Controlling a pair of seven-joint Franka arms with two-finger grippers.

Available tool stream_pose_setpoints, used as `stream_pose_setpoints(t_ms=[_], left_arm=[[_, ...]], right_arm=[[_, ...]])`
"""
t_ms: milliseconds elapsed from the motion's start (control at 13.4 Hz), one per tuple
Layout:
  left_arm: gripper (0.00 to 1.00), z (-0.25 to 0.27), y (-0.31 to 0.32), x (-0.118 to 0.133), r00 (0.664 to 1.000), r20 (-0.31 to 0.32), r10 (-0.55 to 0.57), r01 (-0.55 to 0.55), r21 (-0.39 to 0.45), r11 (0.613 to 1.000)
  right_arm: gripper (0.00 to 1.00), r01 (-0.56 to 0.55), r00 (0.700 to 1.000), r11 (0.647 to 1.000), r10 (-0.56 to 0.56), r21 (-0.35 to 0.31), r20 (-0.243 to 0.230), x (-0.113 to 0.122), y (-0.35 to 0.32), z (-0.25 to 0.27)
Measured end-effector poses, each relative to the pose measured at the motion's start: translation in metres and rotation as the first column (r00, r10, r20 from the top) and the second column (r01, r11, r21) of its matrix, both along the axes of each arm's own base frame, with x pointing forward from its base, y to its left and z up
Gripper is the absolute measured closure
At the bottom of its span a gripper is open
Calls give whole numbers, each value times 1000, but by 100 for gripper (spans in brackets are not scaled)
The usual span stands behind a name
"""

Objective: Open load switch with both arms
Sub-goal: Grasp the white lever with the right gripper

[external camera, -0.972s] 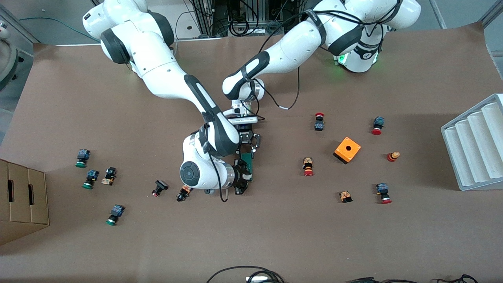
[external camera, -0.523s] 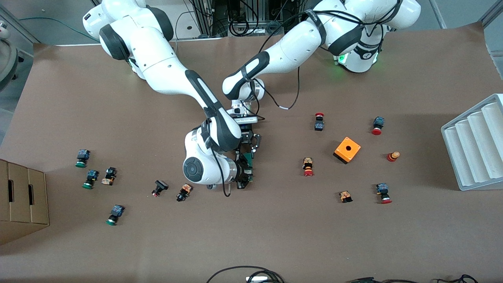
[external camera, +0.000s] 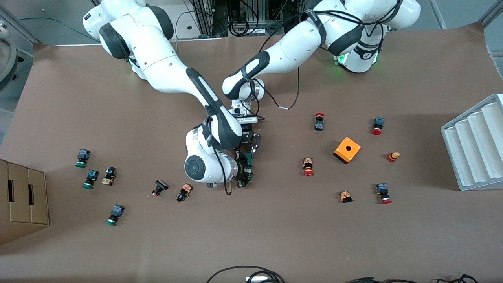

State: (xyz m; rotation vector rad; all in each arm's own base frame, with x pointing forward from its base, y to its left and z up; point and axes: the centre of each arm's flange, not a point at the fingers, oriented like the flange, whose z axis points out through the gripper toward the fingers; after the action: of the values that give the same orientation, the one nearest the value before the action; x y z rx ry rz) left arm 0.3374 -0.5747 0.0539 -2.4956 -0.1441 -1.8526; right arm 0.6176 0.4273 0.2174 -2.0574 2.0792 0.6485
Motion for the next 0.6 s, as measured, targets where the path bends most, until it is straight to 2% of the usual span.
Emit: stream_pose_setpoints(t_ms=[598], left_arm=[[45,0,0,0,1000,0,0,0,0,1000]], right_arm=[[73,-28,1000,1000,28,-7,-1,-2,-3,22]])
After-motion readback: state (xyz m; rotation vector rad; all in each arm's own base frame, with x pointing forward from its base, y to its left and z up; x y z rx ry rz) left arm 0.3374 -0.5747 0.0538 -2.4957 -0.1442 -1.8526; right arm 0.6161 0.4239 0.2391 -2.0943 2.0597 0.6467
